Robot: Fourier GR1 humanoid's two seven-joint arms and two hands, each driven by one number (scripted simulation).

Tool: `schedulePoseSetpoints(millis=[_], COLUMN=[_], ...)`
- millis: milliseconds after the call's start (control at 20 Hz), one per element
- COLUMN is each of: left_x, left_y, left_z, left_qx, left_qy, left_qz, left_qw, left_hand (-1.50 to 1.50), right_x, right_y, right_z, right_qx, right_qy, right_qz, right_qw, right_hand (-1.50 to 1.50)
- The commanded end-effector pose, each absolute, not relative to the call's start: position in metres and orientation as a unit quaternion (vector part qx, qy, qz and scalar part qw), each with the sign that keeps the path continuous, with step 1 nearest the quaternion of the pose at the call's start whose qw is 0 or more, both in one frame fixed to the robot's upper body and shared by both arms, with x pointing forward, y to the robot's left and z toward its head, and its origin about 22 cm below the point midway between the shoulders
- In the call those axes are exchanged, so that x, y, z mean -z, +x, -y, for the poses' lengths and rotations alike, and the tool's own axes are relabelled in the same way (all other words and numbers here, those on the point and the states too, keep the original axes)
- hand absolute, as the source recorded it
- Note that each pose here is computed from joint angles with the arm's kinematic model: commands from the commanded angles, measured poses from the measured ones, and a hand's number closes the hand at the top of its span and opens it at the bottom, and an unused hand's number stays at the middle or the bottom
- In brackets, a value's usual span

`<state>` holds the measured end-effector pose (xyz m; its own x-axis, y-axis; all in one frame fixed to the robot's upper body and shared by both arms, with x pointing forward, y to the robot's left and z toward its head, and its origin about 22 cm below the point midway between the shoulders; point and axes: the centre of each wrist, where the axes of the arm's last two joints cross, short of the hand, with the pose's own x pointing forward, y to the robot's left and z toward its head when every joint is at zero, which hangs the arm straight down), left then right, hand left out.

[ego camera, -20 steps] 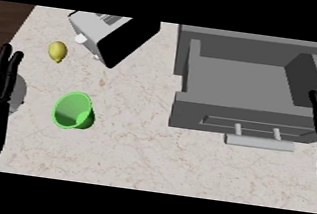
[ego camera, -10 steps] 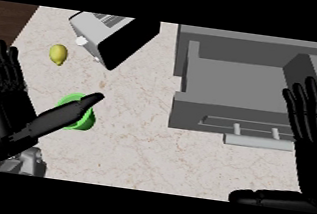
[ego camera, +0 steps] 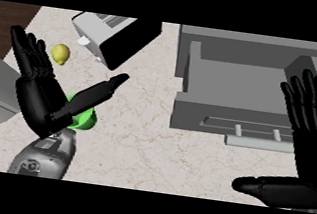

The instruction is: Pick up the cup, place it into the drawer and close the drawer

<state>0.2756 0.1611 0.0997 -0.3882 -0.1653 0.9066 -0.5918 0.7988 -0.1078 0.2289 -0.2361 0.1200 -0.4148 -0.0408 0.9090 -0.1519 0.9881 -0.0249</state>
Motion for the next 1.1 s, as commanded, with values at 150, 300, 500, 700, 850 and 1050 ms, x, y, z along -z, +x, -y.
schedulePoseSetpoints(millis=[150, 300, 500, 700, 850, 1050], left_x=[-0.099, -0.089, -0.080, -0.078, -0.071, -0.050], left_y=[0.294, 0.287, 0.264, 0.262, 0.277, 0.246], left_z=[-0.168, -0.158, -0.168, -0.153, -0.166, -0.180], left_qx=[-0.223, -0.229, -0.240, -0.247, -0.258, -0.269], left_qy=[0.250, 0.243, 0.248, 0.252, 0.254, 0.263], left_qz=[0.793, 0.791, 0.789, 0.763, 0.753, 0.741], left_qw=[0.508, 0.513, 0.508, 0.541, 0.550, 0.556], left_hand=[-1.50, -1.50, -1.50, -1.50, -1.50, -1.50], right_x=[-0.134, -0.123, -0.131, -0.122, -0.134, -0.126], right_y=[0.221, 0.222, 0.228, 0.238, 0.242, 0.217], right_z=[0.234, 0.260, 0.231, 0.222, 0.231, 0.238], right_qx=[-0.045, -0.049, -0.043, -0.042, -0.058, -0.045], right_qy=[0.059, 0.052, 0.057, 0.053, 0.044, 0.053], right_qz=[0.842, 0.843, 0.845, 0.848, 0.841, 0.847], right_qw=[0.535, 0.533, 0.530, 0.526, 0.535, 0.527], right_hand=[-1.50, -1.50, -1.50, -1.50, -1.50, -1.50])
